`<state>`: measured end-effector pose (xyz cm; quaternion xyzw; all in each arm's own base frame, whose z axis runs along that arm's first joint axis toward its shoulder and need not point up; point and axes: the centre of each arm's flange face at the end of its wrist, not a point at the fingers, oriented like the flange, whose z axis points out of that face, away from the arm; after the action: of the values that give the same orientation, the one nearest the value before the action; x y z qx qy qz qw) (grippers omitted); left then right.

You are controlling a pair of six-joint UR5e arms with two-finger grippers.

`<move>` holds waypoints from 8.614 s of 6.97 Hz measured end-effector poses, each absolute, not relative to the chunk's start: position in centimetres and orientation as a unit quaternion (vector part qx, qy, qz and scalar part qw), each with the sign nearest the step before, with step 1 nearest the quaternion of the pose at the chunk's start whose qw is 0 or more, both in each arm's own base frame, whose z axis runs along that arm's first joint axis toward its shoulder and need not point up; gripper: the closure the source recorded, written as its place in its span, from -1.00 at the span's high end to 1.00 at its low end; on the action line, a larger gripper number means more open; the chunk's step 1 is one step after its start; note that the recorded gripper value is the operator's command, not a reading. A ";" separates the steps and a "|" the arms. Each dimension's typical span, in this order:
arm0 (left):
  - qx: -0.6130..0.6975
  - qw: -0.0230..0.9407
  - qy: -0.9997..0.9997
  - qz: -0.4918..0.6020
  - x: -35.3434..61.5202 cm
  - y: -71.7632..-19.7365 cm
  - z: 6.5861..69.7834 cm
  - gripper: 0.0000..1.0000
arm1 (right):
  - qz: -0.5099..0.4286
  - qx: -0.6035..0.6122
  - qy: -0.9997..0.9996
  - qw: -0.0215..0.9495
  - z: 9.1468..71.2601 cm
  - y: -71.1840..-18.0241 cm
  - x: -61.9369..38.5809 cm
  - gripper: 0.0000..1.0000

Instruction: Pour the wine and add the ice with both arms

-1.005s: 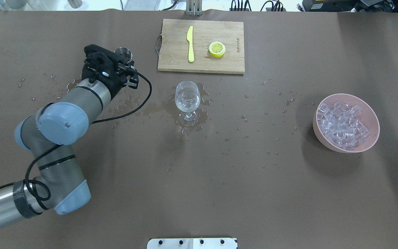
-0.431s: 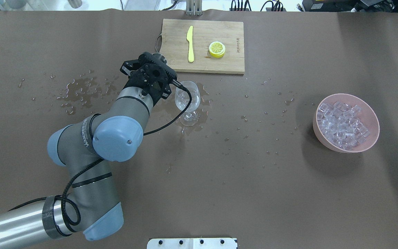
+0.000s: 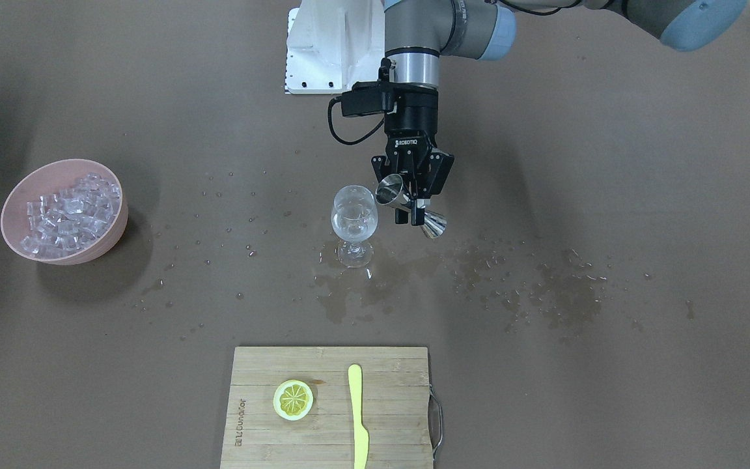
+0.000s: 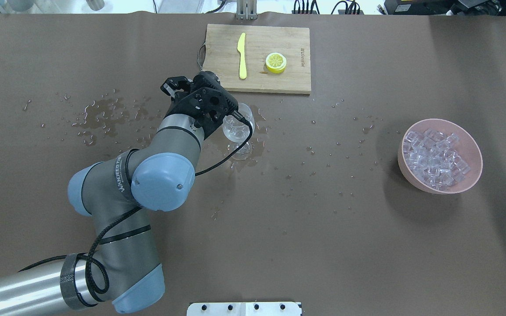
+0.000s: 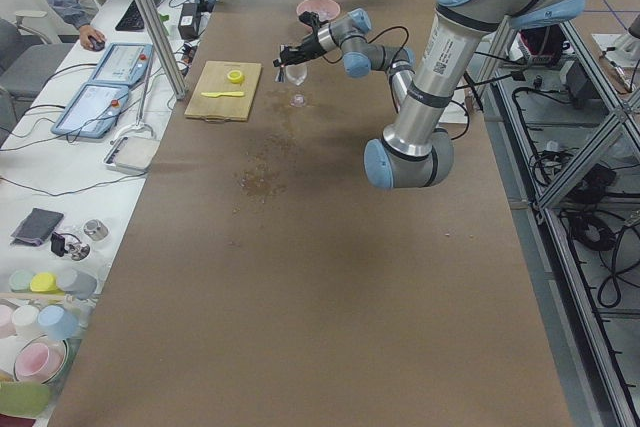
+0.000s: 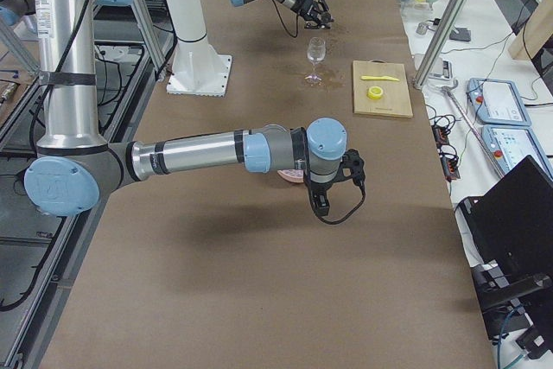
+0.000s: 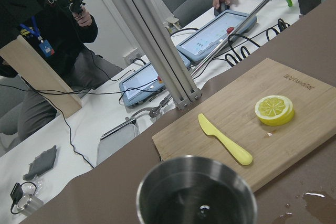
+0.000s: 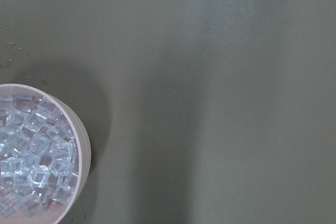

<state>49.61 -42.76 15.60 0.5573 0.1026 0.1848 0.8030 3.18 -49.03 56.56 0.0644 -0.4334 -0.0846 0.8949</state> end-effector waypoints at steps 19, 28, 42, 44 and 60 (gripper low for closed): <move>0.576 0.739 -0.015 0.349 49.4 -42.2 13.2 -1.00 | -0.083 0.060 -0.442 0.891 57.0 -50.2 3.0 1.00; 0.516 0.801 0.304 0.005 31.5 -47.9 42.6 -1.00 | -0.086 0.065 -0.441 0.891 56.3 -50.2 3.0 1.00; 0.490 0.788 0.367 -0.065 25.1 -45.1 64.6 0.98 | -0.090 0.074 -0.446 0.887 55.3 -49.8 3.0 1.00; 0.492 0.784 0.371 -0.066 24.5 -44.7 64.0 0.98 | -0.087 0.073 -0.447 0.887 55.2 -49.8 3.0 1.00; 0.257 0.846 0.460 -0.080 3.9 -43.7 53.6 0.98 | -0.093 0.028 -0.364 0.926 44.2 -45.2 -18.7 0.79</move>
<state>3.90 -43.68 53.58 0.2566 0.4596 -0.0802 0.8465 -18.67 -45.21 44.23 0.0280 -0.3645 -0.0932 0.9261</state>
